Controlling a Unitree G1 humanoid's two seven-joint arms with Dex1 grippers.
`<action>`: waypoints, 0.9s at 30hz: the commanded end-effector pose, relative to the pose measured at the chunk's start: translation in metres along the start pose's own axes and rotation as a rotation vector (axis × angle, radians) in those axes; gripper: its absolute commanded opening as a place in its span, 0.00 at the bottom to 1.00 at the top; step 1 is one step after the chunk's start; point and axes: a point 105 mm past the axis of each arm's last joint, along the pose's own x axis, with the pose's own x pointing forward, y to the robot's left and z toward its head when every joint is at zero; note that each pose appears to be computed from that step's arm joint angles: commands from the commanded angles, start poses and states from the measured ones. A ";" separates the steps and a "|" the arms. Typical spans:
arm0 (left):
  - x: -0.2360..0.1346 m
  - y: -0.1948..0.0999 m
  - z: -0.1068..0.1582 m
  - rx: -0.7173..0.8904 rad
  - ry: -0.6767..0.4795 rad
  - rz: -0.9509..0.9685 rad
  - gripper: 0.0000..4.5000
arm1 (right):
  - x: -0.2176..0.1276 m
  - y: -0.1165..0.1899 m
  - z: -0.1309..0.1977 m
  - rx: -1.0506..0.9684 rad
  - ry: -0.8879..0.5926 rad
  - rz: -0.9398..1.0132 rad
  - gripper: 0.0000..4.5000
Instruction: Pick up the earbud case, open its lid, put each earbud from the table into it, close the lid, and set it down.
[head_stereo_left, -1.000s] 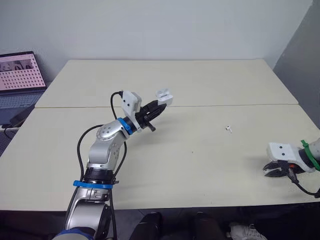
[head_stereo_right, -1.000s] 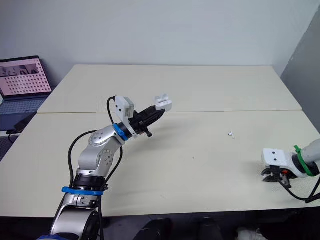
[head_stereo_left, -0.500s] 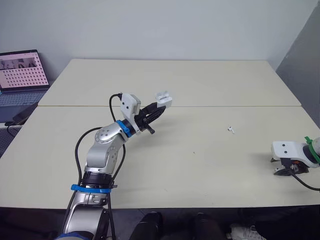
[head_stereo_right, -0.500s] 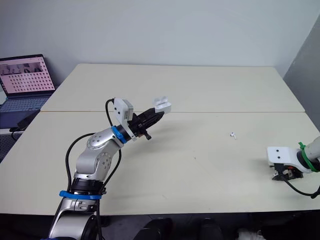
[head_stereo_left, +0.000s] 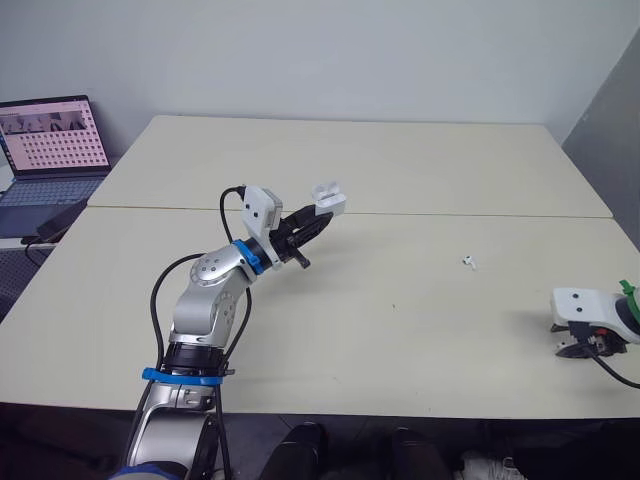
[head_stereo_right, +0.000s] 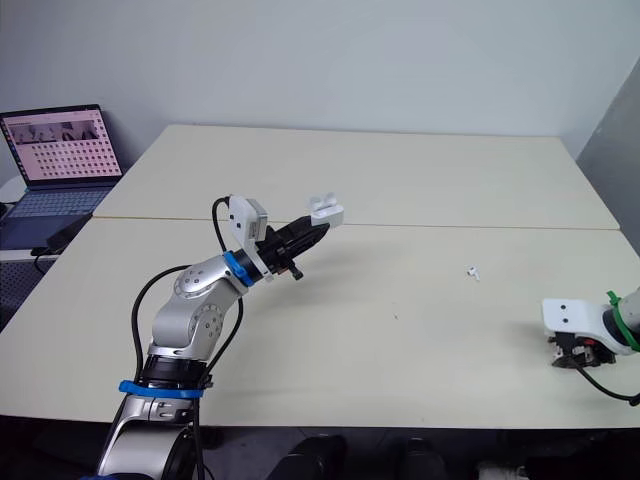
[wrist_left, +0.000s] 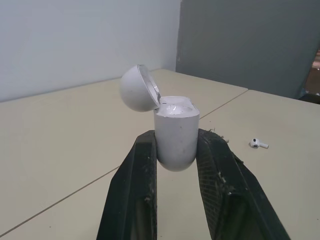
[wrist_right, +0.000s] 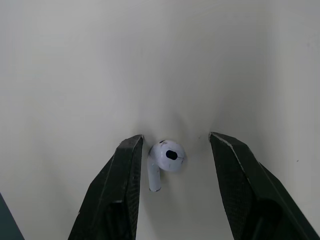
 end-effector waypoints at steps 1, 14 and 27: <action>0.001 -0.004 0.011 0.026 -0.034 -0.015 0.17 | -0.003 0.005 -0.013 0.001 0.064 0.028 0.48; 0.004 -0.003 0.013 0.025 -0.042 -0.013 0.17 | 0.001 0.002 0.000 0.010 0.004 0.004 0.45; 0.005 -0.003 0.015 0.029 -0.051 -0.015 0.17 | -0.006 -0.005 0.033 0.040 -0.177 -0.003 0.10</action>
